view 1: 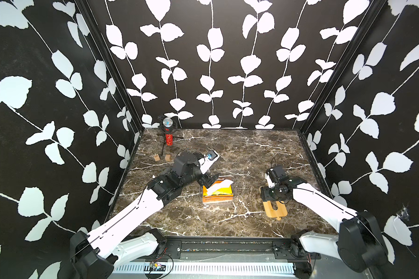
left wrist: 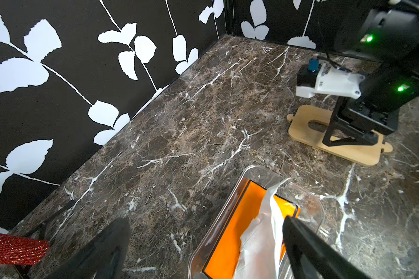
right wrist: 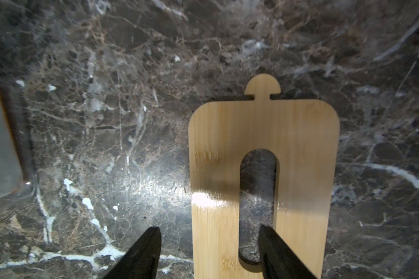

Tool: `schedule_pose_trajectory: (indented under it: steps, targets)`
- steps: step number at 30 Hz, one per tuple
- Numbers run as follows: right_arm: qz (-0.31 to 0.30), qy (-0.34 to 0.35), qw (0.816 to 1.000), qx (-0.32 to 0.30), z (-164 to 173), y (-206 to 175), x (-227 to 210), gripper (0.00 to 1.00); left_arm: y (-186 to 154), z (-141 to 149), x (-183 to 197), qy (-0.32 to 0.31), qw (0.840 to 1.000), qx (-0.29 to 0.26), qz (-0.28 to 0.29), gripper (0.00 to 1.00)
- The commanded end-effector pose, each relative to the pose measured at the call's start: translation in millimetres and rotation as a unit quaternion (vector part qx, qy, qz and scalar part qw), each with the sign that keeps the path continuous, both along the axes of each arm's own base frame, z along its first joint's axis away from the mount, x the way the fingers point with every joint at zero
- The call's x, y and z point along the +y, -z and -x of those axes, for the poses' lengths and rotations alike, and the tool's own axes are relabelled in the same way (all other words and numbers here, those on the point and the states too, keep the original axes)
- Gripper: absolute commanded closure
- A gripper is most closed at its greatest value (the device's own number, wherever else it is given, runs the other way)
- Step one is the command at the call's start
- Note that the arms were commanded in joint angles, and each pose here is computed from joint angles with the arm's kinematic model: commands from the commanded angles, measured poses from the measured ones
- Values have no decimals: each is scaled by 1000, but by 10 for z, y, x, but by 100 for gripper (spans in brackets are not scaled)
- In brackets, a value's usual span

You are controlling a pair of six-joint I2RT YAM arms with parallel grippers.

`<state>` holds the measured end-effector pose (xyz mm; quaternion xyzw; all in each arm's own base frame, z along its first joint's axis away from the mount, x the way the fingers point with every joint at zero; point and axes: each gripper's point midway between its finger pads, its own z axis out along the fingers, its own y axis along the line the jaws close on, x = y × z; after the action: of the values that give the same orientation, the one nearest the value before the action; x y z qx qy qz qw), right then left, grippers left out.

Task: Put the tissue paper into the tissue box
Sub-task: Pick up the box lid from the center of the board.

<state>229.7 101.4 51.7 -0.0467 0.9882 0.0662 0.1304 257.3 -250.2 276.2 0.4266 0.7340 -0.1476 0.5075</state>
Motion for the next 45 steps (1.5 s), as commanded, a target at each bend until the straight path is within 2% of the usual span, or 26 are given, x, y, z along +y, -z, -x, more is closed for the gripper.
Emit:
schedule_pose_trajectory:
  steps: [1,22,32,36,41,45]
  targets:
    - [15,9,1000,5,-1,132,-56,35,-34,-9,-20,-1,1000,-2,18,1]
    - [83,-13,996,42,-9,387,25,43,6,17,-26,2,1000,5,24,1]
    - [58,-12,997,40,-7,417,106,58,7,35,-7,1,1000,3,27,1]
    - [39,-20,999,30,-37,367,174,67,1,32,-2,-1,1000,3,31,1]
    - [11,-28,999,-10,-131,114,261,79,-59,43,-27,1,999,3,48,1]
    - [-7,-33,998,-48,-200,-110,303,83,-118,51,-80,8,998,8,68,1]
